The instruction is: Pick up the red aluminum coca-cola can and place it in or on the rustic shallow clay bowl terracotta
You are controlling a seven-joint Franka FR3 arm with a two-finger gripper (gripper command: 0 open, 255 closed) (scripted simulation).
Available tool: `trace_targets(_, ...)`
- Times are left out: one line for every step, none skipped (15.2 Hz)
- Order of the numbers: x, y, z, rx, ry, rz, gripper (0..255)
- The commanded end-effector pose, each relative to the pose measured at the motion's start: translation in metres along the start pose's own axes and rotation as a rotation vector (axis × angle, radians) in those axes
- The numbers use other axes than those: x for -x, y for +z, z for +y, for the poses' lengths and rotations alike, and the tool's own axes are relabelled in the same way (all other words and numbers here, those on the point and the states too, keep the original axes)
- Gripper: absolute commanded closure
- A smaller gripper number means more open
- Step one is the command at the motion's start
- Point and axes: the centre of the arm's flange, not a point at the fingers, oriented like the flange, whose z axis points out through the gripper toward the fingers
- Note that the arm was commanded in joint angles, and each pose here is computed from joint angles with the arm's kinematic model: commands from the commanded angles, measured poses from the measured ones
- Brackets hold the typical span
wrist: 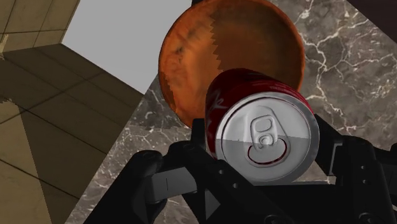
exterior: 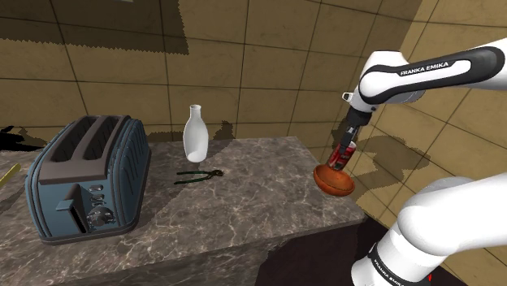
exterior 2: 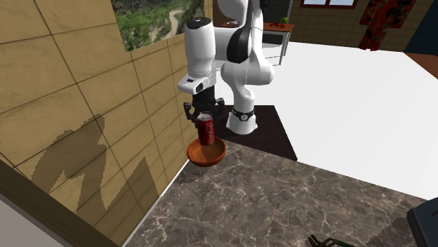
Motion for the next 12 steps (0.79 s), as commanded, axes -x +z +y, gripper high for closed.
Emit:
trace_targets(0.0,0.01,0.0,0.001,0.0,0.001,255)
trace_targets(0.0,0.015,0.0,0.001,0.0,0.001,255)
trace_targets(0.0,0.02,0.0,0.001,0.0,0.001,255)
trace_targets(0.0,0.026,0.0,0.001,0.0,0.001,255)
trace_targets(0.0,0.031,0.0,0.001,0.0,0.001,255)
trace_targets(0.0,0.036,0.0,0.001,0.0,0.001,255)
trace_targets(0.0,0.043,0.0,0.001,0.0,0.001,255)
trace_targets(0.0,0.043,0.0,0.001,0.0,0.001,255)
trace_targets(0.0,0.043,0.0,0.001,0.0,0.001,255)
trace_targets(0.0,0.043,0.0,0.001,0.0,0.001,255)
trace_targets(0.0,0.043,0.0,0.001,0.0,0.001,255)
trace_targets(0.0,0.043,0.0,0.001,0.0,0.001,255)
